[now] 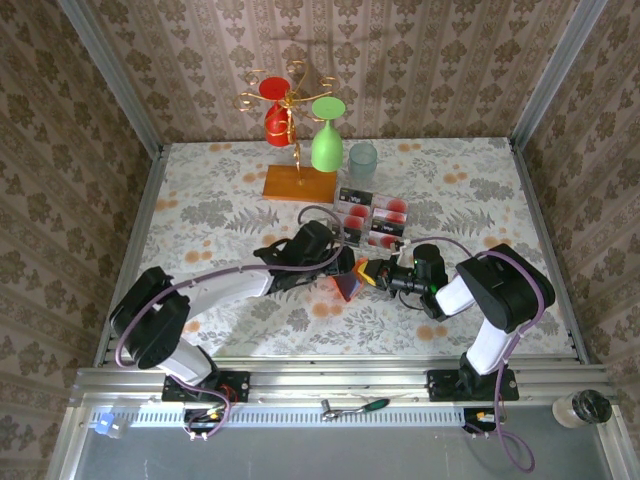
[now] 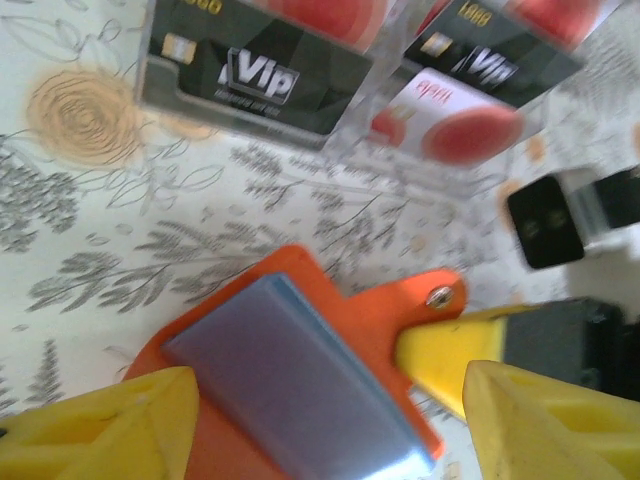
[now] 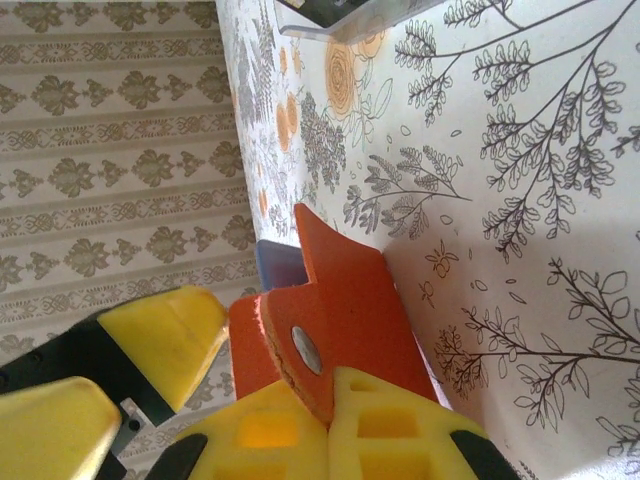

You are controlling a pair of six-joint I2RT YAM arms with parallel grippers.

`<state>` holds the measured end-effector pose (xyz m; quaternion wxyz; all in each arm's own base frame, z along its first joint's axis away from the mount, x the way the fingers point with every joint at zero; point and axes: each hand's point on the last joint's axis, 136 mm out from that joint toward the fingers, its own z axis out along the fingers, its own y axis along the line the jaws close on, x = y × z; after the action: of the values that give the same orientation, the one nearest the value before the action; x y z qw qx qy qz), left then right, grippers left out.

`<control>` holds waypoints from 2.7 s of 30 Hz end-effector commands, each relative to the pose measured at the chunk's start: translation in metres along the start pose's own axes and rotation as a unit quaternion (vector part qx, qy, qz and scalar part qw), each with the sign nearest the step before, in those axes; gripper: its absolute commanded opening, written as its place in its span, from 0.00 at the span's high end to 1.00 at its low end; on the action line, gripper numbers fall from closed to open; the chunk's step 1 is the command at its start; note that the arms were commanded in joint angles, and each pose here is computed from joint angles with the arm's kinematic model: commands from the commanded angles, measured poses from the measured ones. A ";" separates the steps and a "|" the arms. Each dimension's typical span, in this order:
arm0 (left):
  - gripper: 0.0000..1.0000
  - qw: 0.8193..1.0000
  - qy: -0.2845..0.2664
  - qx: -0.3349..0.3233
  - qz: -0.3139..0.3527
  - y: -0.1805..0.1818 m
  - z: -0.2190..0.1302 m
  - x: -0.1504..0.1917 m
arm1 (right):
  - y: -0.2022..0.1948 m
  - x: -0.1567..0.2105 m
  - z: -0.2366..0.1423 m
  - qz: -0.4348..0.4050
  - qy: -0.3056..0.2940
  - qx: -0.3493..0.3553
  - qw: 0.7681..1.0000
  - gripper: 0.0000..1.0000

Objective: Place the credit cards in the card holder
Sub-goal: Open the card holder at the center of the table.

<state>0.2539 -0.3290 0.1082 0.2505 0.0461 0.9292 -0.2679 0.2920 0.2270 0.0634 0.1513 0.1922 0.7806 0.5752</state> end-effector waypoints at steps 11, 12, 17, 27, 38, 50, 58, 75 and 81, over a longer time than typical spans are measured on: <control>0.27 0.989 0.031 -0.131 0.056 0.048 -0.013 0.035 | -0.013 -0.001 0.001 -0.002 -0.012 0.013 1.000 1.00; 0.27 0.989 0.026 -0.129 0.060 0.048 -0.013 0.035 | -0.015 -0.001 0.000 0.000 -0.013 0.014 1.000 1.00; 0.32 0.990 0.020 -0.128 0.062 0.053 -0.011 0.040 | -0.021 0.000 0.000 0.005 -0.016 0.020 1.000 1.00; 0.44 0.981 0.037 -0.167 0.090 0.073 -0.003 0.051 | -0.032 0.000 -0.007 0.013 -0.035 0.035 0.999 1.00; 0.65 0.966 0.054 -0.204 0.151 0.081 0.011 0.050 | -0.048 0.001 -0.025 0.027 -0.081 0.072 0.994 1.00; 0.65 0.954 0.063 -0.220 0.194 0.082 0.030 0.035 | -0.048 0.011 -0.037 0.006 -0.146 0.132 0.980 0.86; 0.64 0.951 0.066 -0.223 0.203 0.084 0.035 0.032 | -0.035 0.005 -0.065 -0.031 -0.159 0.166 0.973 0.54; 0.63 0.951 0.049 -0.224 0.209 0.081 0.029 0.015 | 0.045 0.040 -0.030 -0.197 0.000 0.159 0.967 0.91; 0.62 0.950 0.047 -0.227 0.208 0.082 0.029 0.013 | 0.037 0.051 -0.003 -0.204 0.040 0.165 0.964 0.93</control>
<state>0.2665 -0.2768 0.0315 0.2494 0.1930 0.9490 0.0029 0.2518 0.2495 0.1053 0.2121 0.0522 0.8888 0.4029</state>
